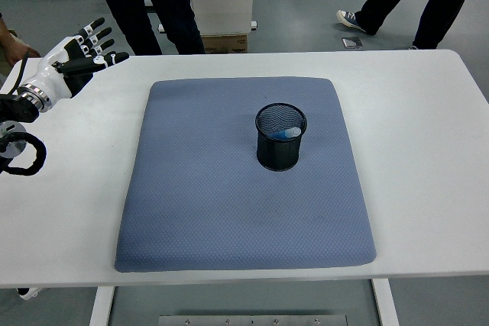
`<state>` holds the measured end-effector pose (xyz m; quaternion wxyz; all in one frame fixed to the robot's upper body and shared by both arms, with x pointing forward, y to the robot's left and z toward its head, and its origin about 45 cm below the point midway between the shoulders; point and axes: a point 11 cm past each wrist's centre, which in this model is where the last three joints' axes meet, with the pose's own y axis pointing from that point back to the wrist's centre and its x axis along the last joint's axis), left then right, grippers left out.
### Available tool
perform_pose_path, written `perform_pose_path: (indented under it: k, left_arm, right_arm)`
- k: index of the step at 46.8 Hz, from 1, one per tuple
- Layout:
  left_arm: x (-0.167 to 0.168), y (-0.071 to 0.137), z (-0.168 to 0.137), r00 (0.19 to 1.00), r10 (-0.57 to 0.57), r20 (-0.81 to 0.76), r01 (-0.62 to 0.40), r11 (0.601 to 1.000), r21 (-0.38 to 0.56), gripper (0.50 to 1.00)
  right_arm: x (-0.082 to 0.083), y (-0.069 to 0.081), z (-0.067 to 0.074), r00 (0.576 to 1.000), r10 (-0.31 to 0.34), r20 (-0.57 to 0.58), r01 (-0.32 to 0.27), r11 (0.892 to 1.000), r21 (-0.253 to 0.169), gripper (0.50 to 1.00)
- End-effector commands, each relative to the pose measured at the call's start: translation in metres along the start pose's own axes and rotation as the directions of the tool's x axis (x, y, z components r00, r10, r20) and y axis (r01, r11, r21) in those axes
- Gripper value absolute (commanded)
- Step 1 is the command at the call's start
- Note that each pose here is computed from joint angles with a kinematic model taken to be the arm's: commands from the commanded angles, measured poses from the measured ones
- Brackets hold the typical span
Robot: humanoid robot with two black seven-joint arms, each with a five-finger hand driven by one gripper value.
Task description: Left hand places marker in pen holder
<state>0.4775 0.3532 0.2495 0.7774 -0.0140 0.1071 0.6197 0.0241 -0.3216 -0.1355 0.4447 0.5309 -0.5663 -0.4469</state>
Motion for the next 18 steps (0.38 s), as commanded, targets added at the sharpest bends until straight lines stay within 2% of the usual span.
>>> perform_pose_path:
  k: [1, 7, 15, 18]
  left_arm:
    - [0.006, 0.006, -0.011, 1.000, 0.017, -0.018, -0.017, 1.000, 0.013, 1.000]
    - [0.015, 0.014, -0.025, 0.998, 0.044, -0.039, -0.042, 0.999, 0.031, 1.000]
    - [0.023, 0.020, -0.028, 0.996, 0.067, -0.055, -0.065, 0.997, 0.029, 1.000]
    - [0.025, 0.022, -0.030, 0.996, 0.070, -0.056, -0.068, 0.997, 0.032, 1.000]
  right_arm:
    - [0.000, 0.000, 0.000, 1.000, 0.000, 0.000, 0.000, 1.000, 0.000, 1.000]
    - [-0.003, 0.000, 0.000, 1.000, -0.013, 0.002, 0.013, 1.000, -0.001, 1.000]
    - [-0.002, 0.000, -0.003, 1.000, -0.008, -0.002, 0.008, 1.000, 0.003, 1.000]
    - [-0.001, 0.000, 0.000, 1.000, -0.008, 0.009, 0.008, 1.000, -0.001, 1.000]
